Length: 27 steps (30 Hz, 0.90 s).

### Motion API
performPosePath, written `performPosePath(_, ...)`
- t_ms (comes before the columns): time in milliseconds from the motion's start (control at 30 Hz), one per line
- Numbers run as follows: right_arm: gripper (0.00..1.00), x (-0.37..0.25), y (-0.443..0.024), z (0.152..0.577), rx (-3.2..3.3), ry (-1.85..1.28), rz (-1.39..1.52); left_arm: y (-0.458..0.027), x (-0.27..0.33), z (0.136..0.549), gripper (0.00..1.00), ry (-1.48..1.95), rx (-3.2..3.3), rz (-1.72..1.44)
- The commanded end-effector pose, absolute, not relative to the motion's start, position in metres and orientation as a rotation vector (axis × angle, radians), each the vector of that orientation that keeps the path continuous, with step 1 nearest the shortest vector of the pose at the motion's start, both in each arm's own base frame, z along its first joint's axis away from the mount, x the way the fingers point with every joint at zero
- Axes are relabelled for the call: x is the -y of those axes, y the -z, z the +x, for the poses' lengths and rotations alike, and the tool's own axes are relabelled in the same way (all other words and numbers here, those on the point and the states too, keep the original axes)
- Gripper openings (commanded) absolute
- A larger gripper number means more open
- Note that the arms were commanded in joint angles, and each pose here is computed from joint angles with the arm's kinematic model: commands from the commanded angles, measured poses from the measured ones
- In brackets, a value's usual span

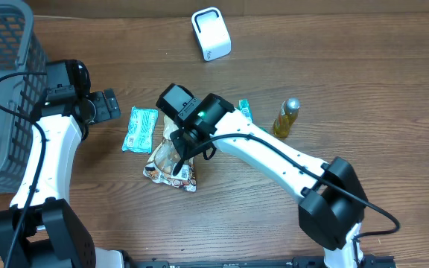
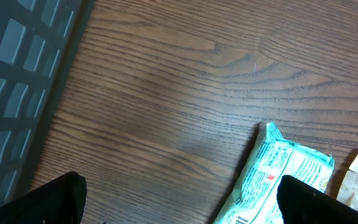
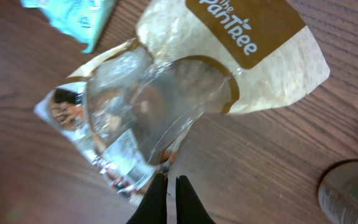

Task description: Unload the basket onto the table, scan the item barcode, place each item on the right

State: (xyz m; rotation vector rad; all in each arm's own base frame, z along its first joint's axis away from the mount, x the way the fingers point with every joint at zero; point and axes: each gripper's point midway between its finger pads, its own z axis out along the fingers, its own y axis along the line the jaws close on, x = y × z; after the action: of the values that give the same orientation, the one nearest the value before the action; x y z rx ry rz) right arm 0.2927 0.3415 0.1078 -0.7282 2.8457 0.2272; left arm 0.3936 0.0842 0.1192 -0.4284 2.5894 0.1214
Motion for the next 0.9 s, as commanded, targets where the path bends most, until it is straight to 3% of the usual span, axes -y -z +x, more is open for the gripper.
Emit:
performPosePath(0,0.04,-0.342,-0.095,0.302,-2.837,-0.171,-0.723,-0.133,-0.083,0.399,1.0,-0.128,-2.556,-0.403)
performPosePath(400,0.04,-0.363,-0.093,0.312,-2.779,-0.272,-0.713,-0.133,-0.083,0.399,1.0,-0.128,-2.556,-0.403)
performPosePath(867,0.04,-0.348,-0.044,0.3,-2.83,-0.23,-0.719,-0.133,-0.083,0.399,1.0,-0.128,-2.556,-0.403)
